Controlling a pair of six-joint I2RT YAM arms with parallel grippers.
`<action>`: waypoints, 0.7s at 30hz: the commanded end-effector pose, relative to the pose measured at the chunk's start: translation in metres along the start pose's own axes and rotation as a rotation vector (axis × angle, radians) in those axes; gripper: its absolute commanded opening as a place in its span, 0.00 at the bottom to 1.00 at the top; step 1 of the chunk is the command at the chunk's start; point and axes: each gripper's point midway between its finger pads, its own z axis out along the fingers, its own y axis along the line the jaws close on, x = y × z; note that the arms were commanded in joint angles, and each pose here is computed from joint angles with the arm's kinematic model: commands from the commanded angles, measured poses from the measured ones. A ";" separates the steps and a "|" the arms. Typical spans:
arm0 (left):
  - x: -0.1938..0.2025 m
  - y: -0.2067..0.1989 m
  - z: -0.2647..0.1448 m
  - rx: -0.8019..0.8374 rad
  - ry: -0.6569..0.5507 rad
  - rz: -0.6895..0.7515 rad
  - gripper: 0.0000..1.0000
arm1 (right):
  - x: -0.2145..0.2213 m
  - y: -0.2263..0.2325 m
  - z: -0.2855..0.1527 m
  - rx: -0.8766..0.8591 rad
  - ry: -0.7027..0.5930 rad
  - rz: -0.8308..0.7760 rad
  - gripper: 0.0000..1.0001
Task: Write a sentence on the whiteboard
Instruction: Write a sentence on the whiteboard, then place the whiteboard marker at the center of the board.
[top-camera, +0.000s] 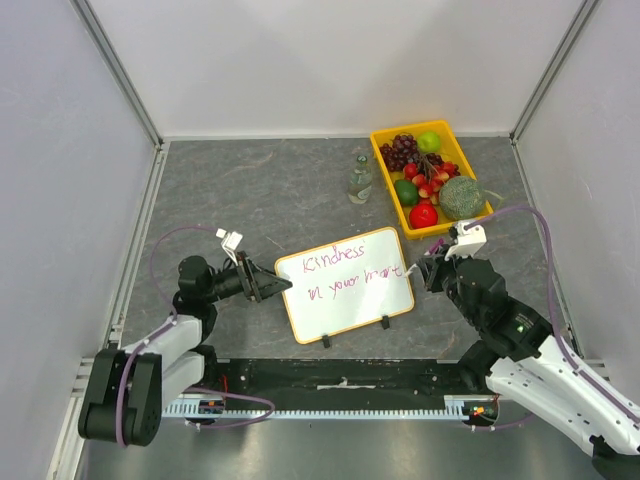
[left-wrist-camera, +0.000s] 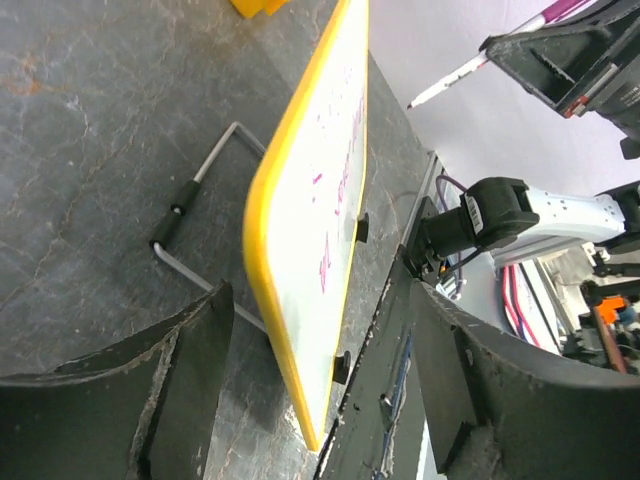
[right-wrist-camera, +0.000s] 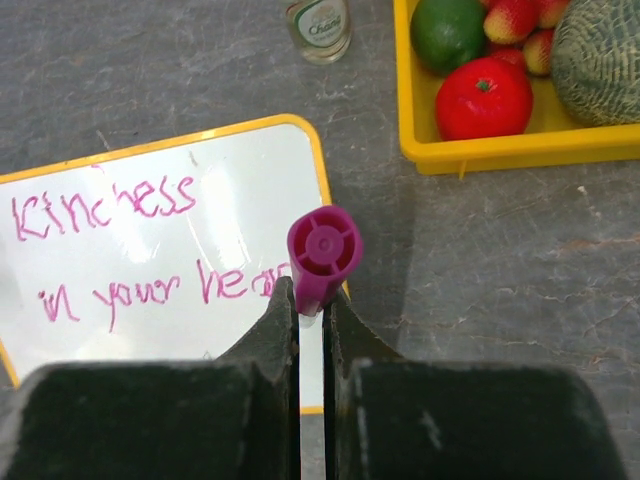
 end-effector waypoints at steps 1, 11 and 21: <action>-0.009 0.000 -0.003 -0.035 -0.053 0.090 0.77 | 0.005 0.015 -0.014 -0.066 0.098 0.070 0.00; -0.054 -0.022 -0.014 -0.119 -0.242 0.159 0.90 | 0.056 0.049 -0.033 -0.213 0.359 0.252 0.00; -0.120 -0.079 -0.033 -0.168 -0.390 0.240 0.92 | 0.134 0.045 -0.044 -0.196 0.538 0.493 0.00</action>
